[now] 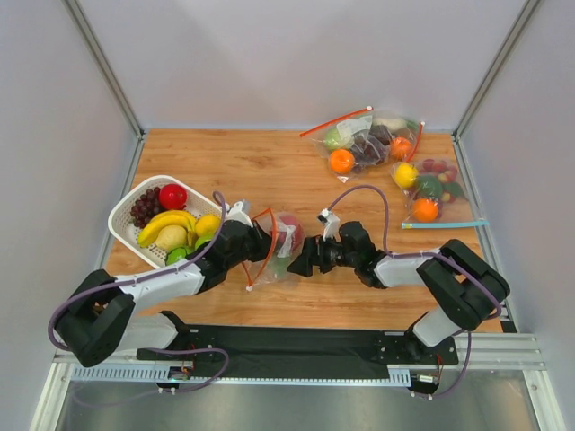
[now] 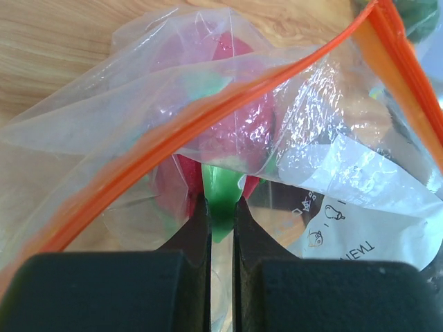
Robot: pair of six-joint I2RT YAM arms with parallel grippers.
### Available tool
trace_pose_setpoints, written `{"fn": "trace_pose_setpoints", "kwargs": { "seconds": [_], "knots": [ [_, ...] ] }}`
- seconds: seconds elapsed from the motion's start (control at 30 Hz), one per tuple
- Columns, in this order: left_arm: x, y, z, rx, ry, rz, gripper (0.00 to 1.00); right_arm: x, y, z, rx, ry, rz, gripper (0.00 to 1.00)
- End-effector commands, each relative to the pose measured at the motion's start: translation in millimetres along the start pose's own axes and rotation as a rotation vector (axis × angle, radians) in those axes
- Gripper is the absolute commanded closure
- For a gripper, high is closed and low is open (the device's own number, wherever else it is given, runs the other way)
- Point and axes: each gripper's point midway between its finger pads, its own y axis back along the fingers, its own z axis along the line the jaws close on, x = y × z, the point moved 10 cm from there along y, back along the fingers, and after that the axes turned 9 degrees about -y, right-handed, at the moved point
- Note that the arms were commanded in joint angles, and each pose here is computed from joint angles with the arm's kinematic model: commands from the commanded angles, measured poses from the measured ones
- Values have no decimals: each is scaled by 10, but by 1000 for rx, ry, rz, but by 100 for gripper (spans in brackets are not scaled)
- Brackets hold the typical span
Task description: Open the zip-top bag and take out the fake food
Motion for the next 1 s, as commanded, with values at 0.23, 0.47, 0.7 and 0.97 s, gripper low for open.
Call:
{"fn": "trace_pose_setpoints", "kwargs": {
  "seconds": [0.23, 0.47, 0.7, 0.97],
  "knots": [
    [-388, 104, -349, 191, 173, -253, 100, 17, -121, 129, -152, -12, -18, 4],
    [-379, 226, -392, 244, 189, -232, 100, -81, -44, 248, -218, 22, -107, 55],
    [-358, 420, -401, 253, 145, -171, 100, -287, 144, 154, -107, 61, -203, 100],
    [-391, 594, -433, 320, 63, -60, 100, -527, 400, -37, 24, 73, -287, 100]
  ]
}}
